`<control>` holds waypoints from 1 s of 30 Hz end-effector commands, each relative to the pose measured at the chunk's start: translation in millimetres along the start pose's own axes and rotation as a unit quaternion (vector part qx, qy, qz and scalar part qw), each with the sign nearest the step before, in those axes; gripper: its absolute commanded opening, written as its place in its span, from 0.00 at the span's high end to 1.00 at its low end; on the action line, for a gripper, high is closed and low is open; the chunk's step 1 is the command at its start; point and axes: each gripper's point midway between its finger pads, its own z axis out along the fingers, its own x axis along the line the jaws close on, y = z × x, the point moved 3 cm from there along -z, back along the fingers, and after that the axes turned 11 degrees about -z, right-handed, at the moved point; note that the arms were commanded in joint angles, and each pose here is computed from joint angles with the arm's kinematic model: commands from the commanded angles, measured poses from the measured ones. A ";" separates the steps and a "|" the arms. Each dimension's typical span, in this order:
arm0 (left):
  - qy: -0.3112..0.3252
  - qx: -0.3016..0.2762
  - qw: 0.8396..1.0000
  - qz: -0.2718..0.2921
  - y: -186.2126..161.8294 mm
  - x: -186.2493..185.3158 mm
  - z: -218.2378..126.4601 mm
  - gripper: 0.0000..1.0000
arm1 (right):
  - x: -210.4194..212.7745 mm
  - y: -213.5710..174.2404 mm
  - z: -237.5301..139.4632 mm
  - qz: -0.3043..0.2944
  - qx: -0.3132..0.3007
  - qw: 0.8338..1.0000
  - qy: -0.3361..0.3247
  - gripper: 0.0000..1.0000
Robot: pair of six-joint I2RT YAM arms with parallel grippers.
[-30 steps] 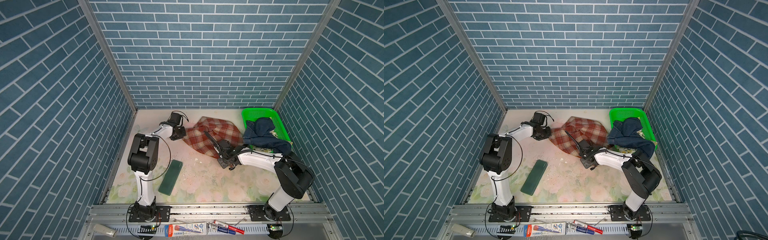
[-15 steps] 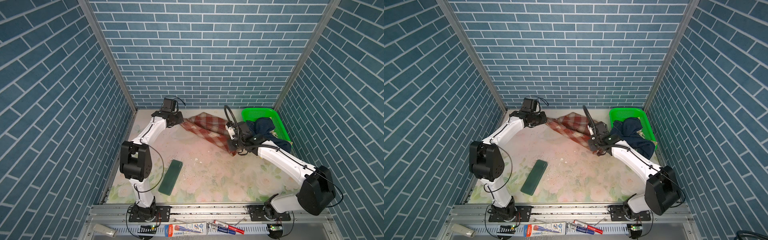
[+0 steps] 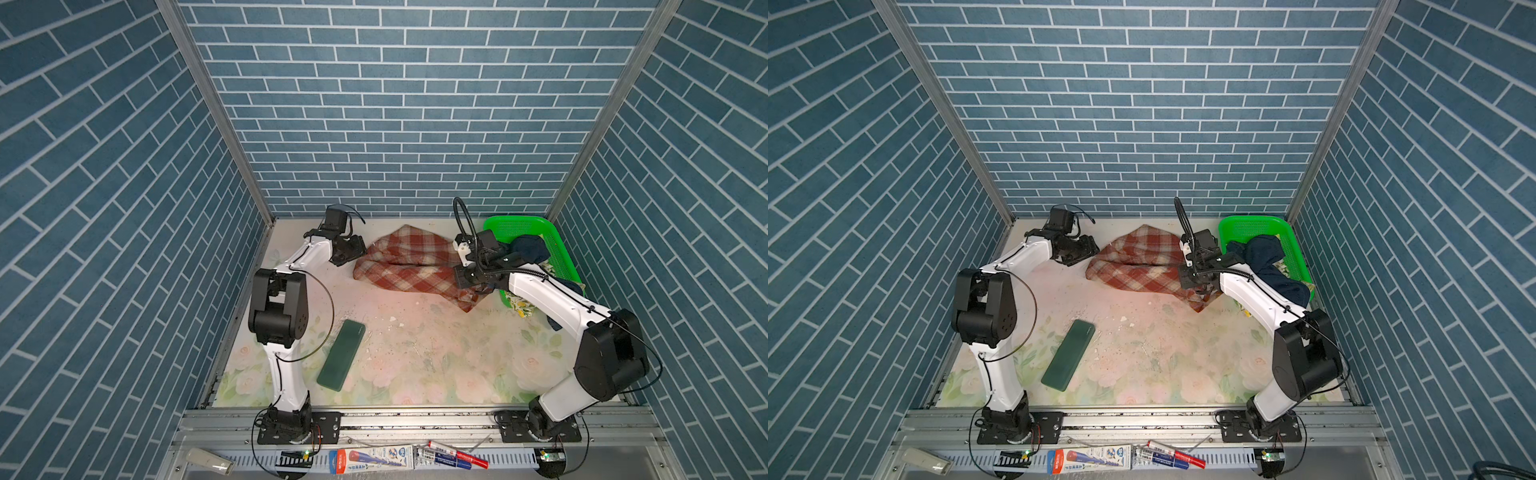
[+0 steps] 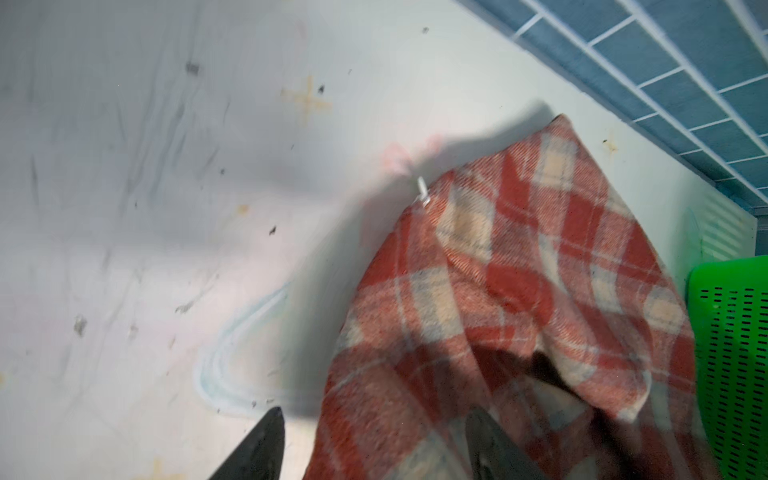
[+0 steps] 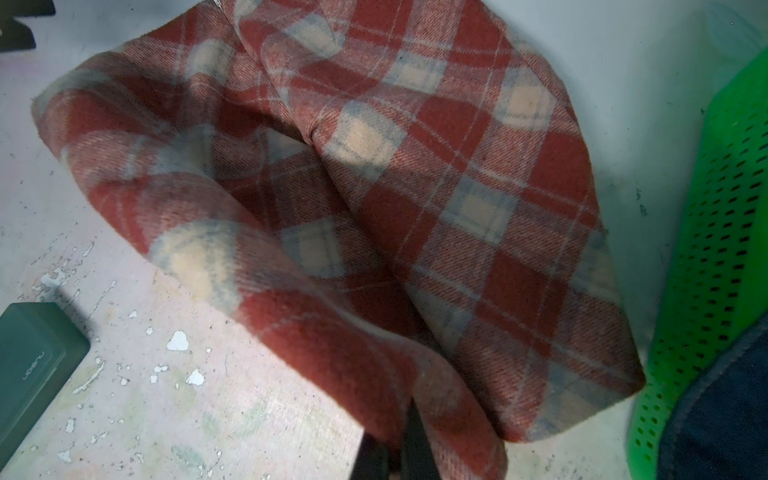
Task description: Fold and stack the skirts
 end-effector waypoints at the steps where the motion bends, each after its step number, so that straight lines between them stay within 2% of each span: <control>1: -0.031 0.005 0.998 -0.049 -4.9 7.4 -13.0 0.30 | 0.8 -9.2 4.5 0.010 0.010 1.000 0.000 1.00; 8: -0.075 0.019 0.987 -0.139 -27.4 34.7 -12.1 0.28 | 0.3 -11.7 7.9 0.008 0.009 1.000 -0.005 1.00; 12: -0.132 0.007 0.965 -0.224 -24.4 36.6 -9.3 0.27 | 2.7 -11.7 9.1 0.006 0.010 1.000 -0.003 1.00; 20: -0.183 -0.002 0.920 -0.348 -22.0 36.5 0.8 0.28 | 5.2 -13.6 10.6 0.001 0.010 1.000 -0.005 1.00; 24: -0.198 0.004 0.906 -0.373 -22.6 30.0 5.1 0.32 | 6.3 -13.3 11.8 -0.001 0.011 1.000 -0.006 1.00; 30: -0.188 0.014 0.906 -0.380 -33.6 28.8 3.5 0.38 | 3.9 -12.6 11.3 -0.002 0.011 1.000 -0.014 1.00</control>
